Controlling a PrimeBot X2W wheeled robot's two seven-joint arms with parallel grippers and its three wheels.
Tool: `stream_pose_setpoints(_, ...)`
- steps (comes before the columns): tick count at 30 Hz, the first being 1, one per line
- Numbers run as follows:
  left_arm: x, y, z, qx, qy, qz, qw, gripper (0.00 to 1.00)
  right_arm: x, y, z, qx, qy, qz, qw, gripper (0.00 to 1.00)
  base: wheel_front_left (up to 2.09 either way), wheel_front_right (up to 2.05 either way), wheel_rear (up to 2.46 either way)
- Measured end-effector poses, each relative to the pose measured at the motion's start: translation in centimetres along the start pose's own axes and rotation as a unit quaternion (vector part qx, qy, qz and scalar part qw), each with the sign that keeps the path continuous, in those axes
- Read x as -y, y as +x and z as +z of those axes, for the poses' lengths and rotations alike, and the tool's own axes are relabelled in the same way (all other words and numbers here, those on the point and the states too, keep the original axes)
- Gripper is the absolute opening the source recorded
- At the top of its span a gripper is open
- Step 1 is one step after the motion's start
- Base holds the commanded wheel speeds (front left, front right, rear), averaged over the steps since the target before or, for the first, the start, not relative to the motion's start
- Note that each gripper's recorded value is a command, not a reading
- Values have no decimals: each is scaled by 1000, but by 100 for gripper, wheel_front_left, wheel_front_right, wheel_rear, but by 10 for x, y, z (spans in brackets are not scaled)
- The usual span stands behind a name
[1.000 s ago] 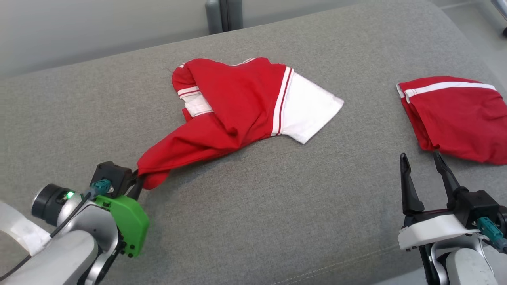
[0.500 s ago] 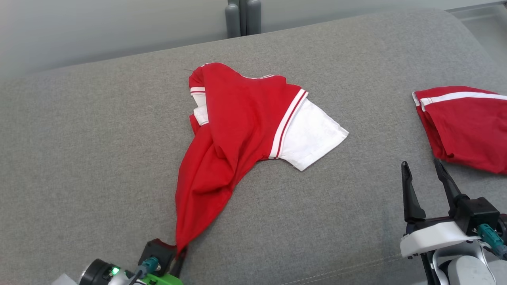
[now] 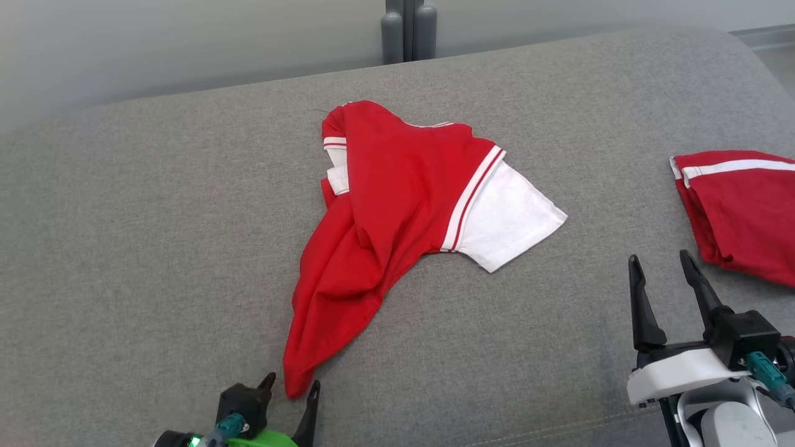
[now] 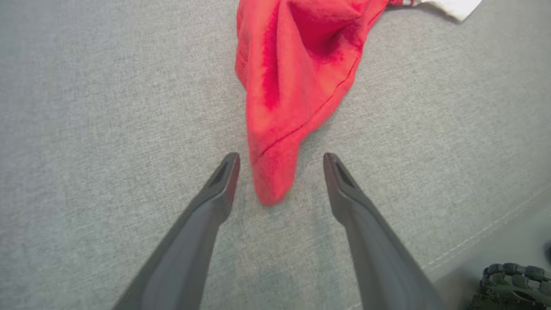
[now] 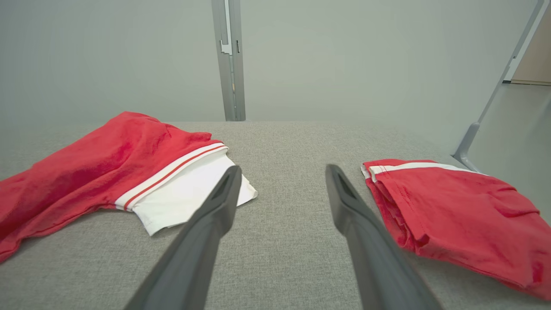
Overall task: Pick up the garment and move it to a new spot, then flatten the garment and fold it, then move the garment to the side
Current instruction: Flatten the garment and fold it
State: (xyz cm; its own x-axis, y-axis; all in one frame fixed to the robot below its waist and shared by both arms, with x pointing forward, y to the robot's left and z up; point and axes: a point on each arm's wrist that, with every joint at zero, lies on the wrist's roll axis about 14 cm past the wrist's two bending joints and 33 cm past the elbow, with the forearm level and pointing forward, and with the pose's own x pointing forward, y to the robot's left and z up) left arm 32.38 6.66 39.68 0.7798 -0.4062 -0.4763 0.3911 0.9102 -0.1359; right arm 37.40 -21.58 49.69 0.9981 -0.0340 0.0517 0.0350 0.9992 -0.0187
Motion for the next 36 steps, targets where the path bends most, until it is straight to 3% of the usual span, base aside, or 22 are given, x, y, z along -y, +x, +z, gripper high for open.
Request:
stream_pose_setpoints(11, -18, 8, -34, -20, -30, 33, 999, 100, -7, 3, 1, 2, -1, 11, 1000, 100, 0, 0, 0)
stream_pose_setpoints(12, -19, 10, -34, -19, -30, 34, 999, 89, -8, 3, 1, 3, -1, 12, 1000, 100, 0, 0, 0)
stream_pose_setpoints(14, -24, 14, -29, -8, -33, 40, 999, 7, -7, 4, 3, 5, -1, 11, 1000, 100, 0, 0, 0)
stream_pose_setpoints(15, -27, 16, -26, -2, -35, 43, 998, 0, -7, 4, 3, 5, -1, 11, 1000, 100, 0, 0, 0)
stream_pose_setpoints(20, -52, 20, -11, 20, -14, 68, 997, 0, -5, 3, 4, 7, -3, 8, 1000, 100, 0, 0, 0)
stream_pose_setpoints(24, -103, 17, 29, 70, 68, 133, 986, 0, -4, 4, 4, 6, -3, 7, 1000, 100, 0, 0, 0)
stream_pose_setpoints(27, -111, 14, 41, 90, 87, 144, 982, 0, -6, 4, 3, 6, -2, 9, 1000, 100, 0, 0, 0)
stream_pose_setpoints(33, -90, 8, -3, 44, 75, 126, 988, 0, -3, 3, 2, 3, 2, 5, 1000, 100, 0, 0, 0)
stream_pose_setpoints(34, -88, 8, -4, 44, 72, 126, 988, 11, -3, 2, 1, 3, 2, 4, 1000, 100, 0, 0, 0)
stream_pose_setpoints(35, -86, 7, -5, 45, 69, 126, 989, 41, -2, 2, 1, 2, 2, 3, 1000, 100, 0, 0, 0)
stream_pose_setpoints(36, -85, 7, -7, 45, 64, 127, 989, 47, -1, 1, 0, 1, 1, 2, 1000, 100, 0, 0, 0)
